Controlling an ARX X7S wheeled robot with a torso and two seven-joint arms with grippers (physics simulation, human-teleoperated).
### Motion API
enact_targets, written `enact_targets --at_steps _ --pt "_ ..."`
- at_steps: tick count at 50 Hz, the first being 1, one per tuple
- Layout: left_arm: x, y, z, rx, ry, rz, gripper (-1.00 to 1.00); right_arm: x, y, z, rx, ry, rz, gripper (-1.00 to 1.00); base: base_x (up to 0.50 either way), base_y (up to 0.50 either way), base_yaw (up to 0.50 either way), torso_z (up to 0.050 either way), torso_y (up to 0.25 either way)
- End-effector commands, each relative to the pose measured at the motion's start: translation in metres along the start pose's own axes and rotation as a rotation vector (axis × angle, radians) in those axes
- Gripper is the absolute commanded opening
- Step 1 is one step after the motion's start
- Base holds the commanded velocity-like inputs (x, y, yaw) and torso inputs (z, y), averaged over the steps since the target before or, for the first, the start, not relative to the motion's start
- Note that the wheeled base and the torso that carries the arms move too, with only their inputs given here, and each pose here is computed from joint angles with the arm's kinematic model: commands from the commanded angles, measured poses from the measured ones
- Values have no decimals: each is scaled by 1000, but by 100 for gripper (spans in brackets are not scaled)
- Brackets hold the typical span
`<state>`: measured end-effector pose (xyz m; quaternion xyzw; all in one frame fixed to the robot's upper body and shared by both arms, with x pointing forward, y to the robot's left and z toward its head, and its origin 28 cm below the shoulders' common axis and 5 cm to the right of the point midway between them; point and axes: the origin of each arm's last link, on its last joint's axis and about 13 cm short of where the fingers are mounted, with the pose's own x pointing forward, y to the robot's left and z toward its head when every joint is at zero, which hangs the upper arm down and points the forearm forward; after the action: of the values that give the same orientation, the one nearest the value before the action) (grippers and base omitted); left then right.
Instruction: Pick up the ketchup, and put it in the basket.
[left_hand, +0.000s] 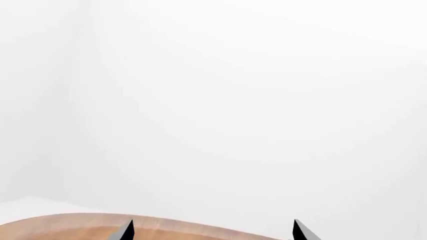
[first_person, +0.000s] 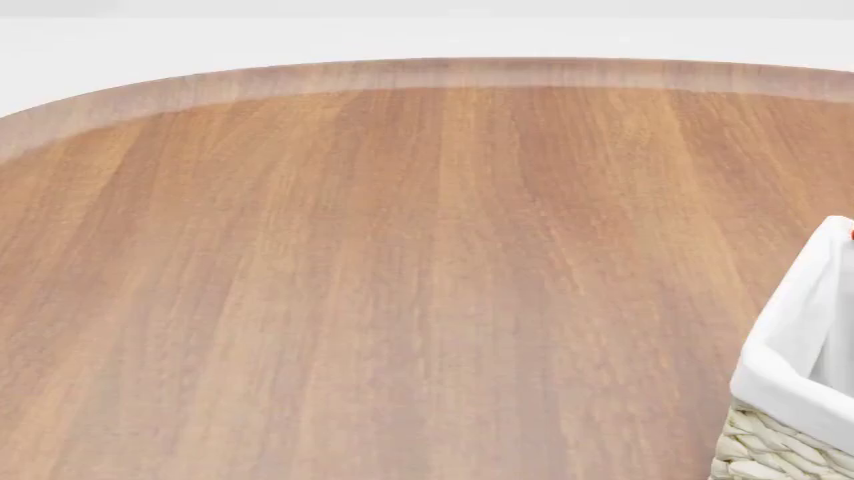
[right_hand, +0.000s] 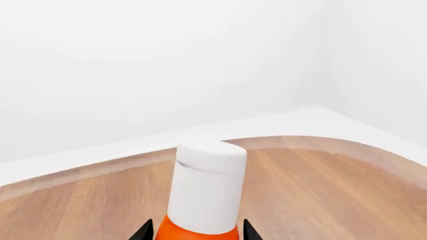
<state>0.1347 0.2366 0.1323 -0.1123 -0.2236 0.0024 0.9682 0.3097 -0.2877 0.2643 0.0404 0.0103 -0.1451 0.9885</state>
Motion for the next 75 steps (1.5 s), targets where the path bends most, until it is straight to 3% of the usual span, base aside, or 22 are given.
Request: enact_targets --at_steps 1,11,29,33,37,38,52,66,75 --pt "0 0 -1 -2 4 -1 100 5 -5 -6 -14 41 -54 -100 0 0 0 0 0" --pt "-1 0 -2 -3 5 3 100 0 -11 -15 -73 162 -141 -100 0 0 0 0 0" --pt "2 1 -4 5 7 9 100 -5 -8 -7 -200 160 -199 -100 0 0 0 0 1" --pt "2 0 -5 32 1 13 100 -6 -9 -5 -251 149 -228 -100 0 0 0 0 0" --pt "2 2 -5 40 -1 22 100 -5 -13 -3 -371 140 -288 -100 0 0 0 0 0" --pt "2 2 -5 39 -1 24 100 -5 -14 -1 -359 143 -287 -100 0 0 0 0 0" --pt "1 1 -3 33 -5 18 100 -4 -24 0 -573 112 -414 -100 0 0 0 0 1" --pt "0 0 -3 34 -9 9 100 -5 -22 1 -616 -27 -431 -100 0 0 0 0 0" --pt "-2 0 -1 34 -13 7 100 -5 -24 -7 -654 -47 -437 -100 0 0 0 2 1"
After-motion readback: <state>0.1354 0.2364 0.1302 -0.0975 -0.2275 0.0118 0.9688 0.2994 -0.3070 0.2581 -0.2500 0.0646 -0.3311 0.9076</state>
